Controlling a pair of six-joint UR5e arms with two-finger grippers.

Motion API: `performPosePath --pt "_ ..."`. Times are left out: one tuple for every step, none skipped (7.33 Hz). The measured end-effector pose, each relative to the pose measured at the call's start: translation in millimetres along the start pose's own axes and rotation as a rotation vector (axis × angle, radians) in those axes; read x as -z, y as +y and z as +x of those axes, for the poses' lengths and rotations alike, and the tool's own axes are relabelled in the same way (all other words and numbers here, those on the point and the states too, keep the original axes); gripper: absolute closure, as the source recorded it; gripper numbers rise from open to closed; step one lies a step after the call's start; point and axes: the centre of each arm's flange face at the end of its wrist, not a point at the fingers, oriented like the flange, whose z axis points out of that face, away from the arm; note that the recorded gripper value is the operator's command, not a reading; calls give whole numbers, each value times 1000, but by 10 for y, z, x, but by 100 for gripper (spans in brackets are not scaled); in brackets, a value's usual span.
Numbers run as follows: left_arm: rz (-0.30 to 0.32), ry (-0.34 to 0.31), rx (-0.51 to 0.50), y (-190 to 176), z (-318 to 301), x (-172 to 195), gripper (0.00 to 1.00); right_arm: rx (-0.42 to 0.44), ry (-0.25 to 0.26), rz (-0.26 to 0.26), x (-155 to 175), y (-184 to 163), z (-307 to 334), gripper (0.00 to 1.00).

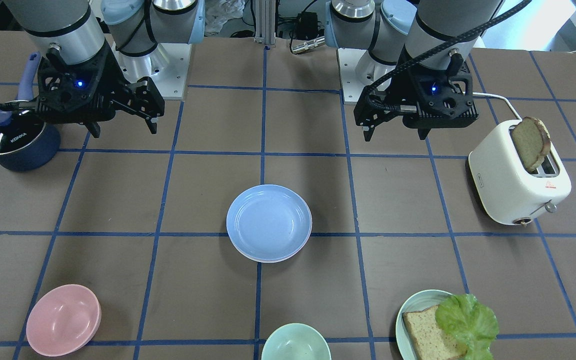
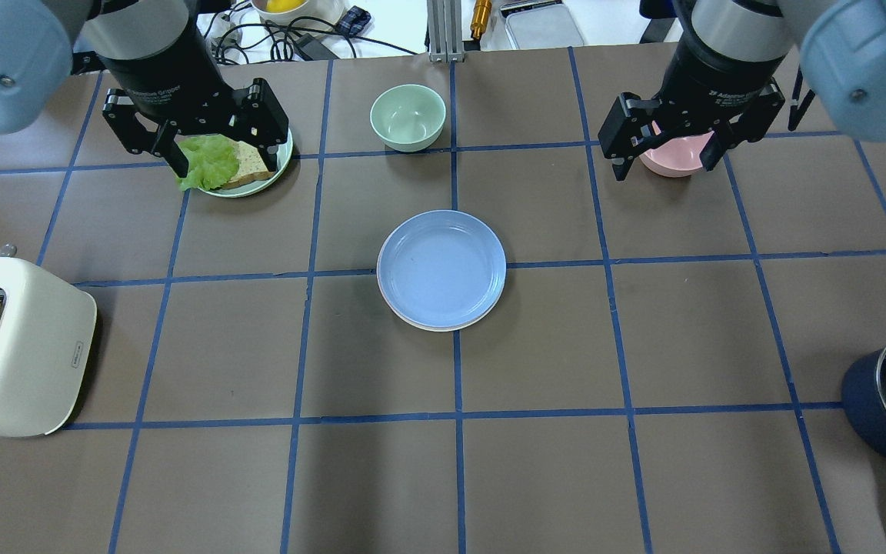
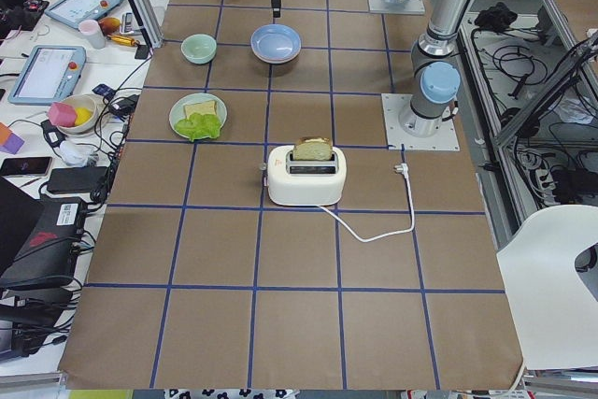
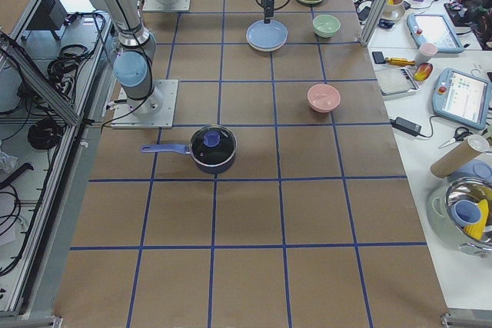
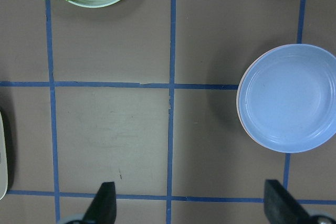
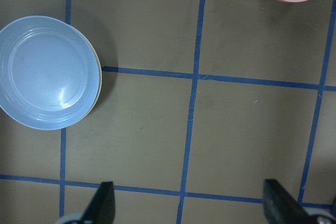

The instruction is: Stack three plates with pink and blue

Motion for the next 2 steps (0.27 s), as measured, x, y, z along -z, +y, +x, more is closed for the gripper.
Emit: performPosePath --pt "-12 -2 3 8 -23 -3 0 1 2 3 7 5 11 0" --pt "-16 -2 4 6 -40 -6 0 0 3 3 4 5 18 0"
